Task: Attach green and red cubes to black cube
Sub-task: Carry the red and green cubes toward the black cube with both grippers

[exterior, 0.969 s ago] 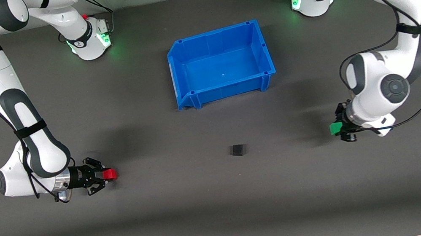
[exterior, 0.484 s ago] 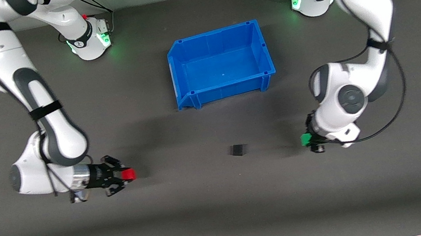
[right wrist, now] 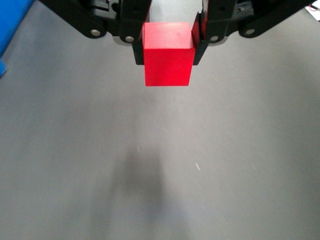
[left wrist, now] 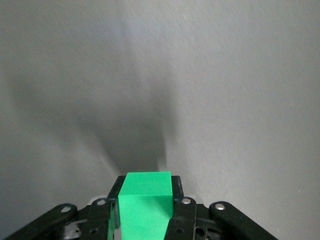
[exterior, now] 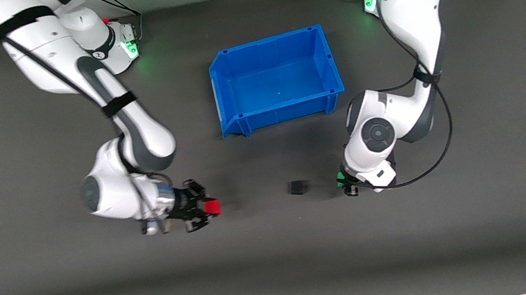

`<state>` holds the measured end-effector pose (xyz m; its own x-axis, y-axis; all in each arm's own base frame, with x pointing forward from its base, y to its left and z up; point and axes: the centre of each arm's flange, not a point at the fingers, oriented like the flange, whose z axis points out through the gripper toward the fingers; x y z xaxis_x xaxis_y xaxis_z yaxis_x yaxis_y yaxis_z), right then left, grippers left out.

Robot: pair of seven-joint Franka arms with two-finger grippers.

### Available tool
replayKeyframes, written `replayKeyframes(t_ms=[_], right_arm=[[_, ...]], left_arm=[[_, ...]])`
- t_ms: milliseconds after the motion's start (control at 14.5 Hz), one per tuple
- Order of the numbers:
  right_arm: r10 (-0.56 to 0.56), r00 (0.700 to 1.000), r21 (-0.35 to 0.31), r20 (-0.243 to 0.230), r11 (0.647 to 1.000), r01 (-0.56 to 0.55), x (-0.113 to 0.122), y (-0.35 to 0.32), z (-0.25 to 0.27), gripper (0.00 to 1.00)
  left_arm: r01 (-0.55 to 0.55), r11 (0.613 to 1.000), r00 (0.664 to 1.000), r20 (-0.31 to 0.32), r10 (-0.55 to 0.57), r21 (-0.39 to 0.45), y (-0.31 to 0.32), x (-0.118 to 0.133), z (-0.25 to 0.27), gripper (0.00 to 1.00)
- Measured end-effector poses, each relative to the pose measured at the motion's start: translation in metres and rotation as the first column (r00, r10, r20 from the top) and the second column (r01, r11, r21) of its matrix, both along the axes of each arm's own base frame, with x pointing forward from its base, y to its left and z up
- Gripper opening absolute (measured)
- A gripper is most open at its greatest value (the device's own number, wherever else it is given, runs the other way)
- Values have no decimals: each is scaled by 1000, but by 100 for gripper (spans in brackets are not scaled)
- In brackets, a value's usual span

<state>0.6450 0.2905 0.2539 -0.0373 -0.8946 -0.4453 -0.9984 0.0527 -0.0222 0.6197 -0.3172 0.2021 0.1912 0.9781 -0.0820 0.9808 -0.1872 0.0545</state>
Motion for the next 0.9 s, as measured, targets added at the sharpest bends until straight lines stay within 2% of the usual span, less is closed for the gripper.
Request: replayKeyframes(t_ms=[346,692,899], right_arm=[[-99,995,-3,6,995,99,-28,85,-32,40],[-162,986,0,27,987,162,-51,128,-58,40],[-189,982,5,23,982,189,-58,140,-64,40]], left_arm=[[10,1000,1000,1,-10,-2,-24,0,-18,37],[6,1000,1000,19,-5,-16,-51,-2,-16,37],[4,1000,1000,20,-3,-20,-64,-6,-19,37]])
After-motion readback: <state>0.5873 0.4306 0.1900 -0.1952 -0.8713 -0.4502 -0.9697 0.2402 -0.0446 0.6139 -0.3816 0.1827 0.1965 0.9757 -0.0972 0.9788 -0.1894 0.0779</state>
